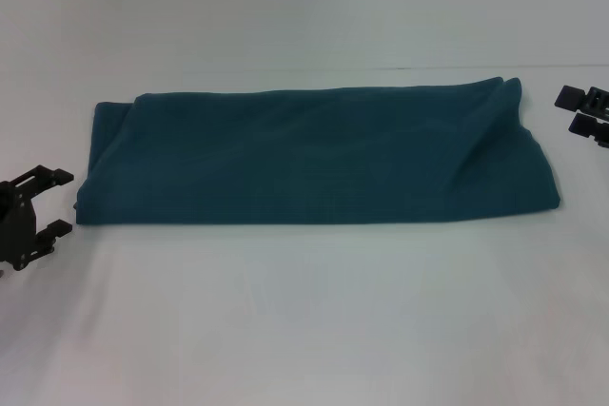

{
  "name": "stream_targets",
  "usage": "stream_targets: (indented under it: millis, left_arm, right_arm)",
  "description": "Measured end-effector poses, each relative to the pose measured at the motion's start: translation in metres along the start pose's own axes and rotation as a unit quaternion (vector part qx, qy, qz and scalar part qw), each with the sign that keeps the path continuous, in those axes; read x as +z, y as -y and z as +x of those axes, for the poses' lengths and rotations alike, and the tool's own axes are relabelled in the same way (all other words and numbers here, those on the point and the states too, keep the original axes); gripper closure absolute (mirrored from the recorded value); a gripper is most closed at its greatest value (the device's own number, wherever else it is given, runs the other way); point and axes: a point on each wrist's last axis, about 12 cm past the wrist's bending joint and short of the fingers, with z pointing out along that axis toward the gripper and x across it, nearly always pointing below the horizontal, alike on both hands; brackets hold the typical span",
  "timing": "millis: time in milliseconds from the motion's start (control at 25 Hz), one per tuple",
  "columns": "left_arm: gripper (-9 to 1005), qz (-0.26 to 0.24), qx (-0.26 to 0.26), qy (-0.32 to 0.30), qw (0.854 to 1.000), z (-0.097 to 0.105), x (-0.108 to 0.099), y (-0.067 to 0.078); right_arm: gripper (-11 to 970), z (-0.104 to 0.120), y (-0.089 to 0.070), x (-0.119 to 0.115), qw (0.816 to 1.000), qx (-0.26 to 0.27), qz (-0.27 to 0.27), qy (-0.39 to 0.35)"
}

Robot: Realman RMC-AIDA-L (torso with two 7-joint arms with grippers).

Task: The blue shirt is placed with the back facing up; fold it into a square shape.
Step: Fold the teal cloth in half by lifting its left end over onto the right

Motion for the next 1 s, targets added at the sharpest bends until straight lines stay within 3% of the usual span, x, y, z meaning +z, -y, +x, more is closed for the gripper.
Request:
stream_targets:
  millis: [1000]
  left_arm:
    - [215,-0.012,0.000,-0.011,1.000,0.0045,0.0100,0.0021]
  right_arm:
    - [124,0.0004,0.0006,-0.0028,1.000,0.007,-0.003,0.009]
